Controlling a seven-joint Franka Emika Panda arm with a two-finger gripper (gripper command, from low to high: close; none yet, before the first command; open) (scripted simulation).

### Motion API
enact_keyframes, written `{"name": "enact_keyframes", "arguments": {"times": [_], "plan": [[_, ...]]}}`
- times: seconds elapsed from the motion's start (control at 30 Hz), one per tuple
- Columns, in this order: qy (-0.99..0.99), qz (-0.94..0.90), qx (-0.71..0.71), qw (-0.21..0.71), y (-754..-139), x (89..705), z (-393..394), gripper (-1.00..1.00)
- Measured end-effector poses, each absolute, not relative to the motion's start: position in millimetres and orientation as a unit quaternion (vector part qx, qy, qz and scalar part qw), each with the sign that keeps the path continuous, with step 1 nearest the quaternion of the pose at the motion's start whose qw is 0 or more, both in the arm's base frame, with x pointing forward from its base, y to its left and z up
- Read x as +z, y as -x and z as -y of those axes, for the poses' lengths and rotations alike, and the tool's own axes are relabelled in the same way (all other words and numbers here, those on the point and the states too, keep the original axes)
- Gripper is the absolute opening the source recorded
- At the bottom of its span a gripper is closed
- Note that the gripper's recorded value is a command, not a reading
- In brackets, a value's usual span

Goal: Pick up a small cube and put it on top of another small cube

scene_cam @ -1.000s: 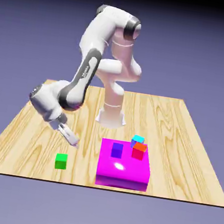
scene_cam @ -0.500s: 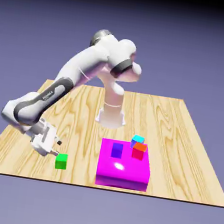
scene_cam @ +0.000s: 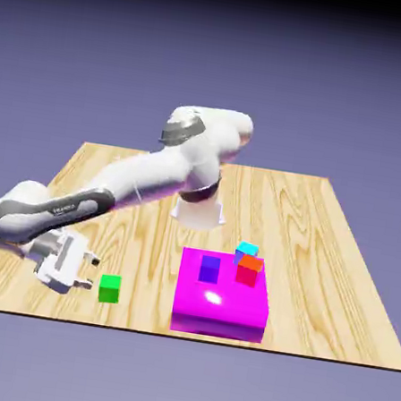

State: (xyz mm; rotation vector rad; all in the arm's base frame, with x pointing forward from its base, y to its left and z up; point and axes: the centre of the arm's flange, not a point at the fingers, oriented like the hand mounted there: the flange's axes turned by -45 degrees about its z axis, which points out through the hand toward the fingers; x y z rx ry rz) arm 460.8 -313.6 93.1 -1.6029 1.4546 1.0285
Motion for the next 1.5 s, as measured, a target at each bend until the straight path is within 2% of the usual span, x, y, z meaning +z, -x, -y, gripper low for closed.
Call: {"name": "enact_keyframes", "arguments": {"times": [0.07,0.1,0.17,0.27,0.43,0.73,0.93,1.23,1.5], "plan": [[0.623,-0.566,0.4,0.363,-456.9,66.3,283.5,0.0],[0.623,-0.566,0.4,0.363,-456.8,66.1,283.4,-1.0],[0.623,-0.566,0.4,0.363,-456.9,66.1,283.4,-1.0],[0.623,-0.566,0.4,0.364,-461.4,106.7,328.4,-1.0],[0.663,-0.469,0.399,0.425,-524.6,130.7,265.2,-1.0],[0.716,-0.297,0.507,0.377,-564.5,154.1,129.5,-1.0],[0.765,-0.157,0.538,0.316,-583.1,200.0,35.6,-1.0],[0.789,-0.015,0.59,0.171,-568.3,212.5,-58.0,-1.0],[0.807,0.119,0.577,0.026,-556.2,241.9,-136.0,-1.0]]}}
